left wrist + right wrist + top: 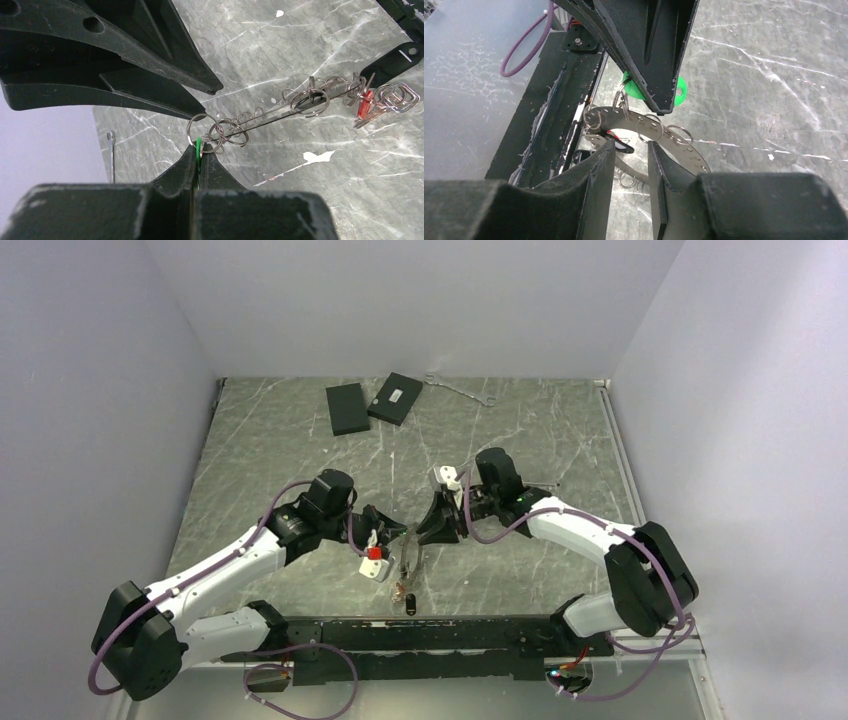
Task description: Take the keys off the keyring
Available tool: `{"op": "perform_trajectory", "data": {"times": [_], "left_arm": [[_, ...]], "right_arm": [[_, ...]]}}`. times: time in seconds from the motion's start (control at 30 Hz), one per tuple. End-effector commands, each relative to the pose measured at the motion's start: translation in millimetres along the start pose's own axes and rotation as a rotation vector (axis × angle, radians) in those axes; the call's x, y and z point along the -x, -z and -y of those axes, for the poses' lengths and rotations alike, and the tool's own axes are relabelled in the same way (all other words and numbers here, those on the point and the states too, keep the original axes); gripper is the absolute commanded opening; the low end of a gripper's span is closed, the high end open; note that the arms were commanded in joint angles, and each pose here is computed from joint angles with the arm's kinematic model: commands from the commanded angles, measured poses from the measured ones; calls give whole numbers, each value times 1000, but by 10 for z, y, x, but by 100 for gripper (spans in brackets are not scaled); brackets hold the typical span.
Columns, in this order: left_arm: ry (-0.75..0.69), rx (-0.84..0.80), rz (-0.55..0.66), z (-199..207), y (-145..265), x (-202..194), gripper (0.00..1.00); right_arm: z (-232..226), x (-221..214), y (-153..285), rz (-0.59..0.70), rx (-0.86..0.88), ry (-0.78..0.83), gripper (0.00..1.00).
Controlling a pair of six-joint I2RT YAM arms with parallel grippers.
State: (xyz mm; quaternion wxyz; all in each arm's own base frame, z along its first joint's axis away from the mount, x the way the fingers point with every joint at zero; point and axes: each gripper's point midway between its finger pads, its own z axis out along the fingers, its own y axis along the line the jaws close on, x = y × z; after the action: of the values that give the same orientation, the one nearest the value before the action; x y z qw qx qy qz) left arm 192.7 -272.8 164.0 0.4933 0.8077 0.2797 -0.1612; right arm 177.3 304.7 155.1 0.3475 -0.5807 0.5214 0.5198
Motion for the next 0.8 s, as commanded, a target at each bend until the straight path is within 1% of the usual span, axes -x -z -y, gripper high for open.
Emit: {"op": "perform_trajectory", "data": {"times": [0.0,0.33,0.6,0.77], "left_arm": [[-22,28,31,-149,28,116,0],[-4,32,23,-157,27,101,0],[-1,34,19,-162,34,104,0],[5,38,15,-165,41,102,0]], "right_arm": [[2,201,-40,57,-21,34,33],[9,303,-150,85,-22,41,34],[13,195,-226,58,-25,54,35],[27,129,-256,54,-35,48,40]]}}
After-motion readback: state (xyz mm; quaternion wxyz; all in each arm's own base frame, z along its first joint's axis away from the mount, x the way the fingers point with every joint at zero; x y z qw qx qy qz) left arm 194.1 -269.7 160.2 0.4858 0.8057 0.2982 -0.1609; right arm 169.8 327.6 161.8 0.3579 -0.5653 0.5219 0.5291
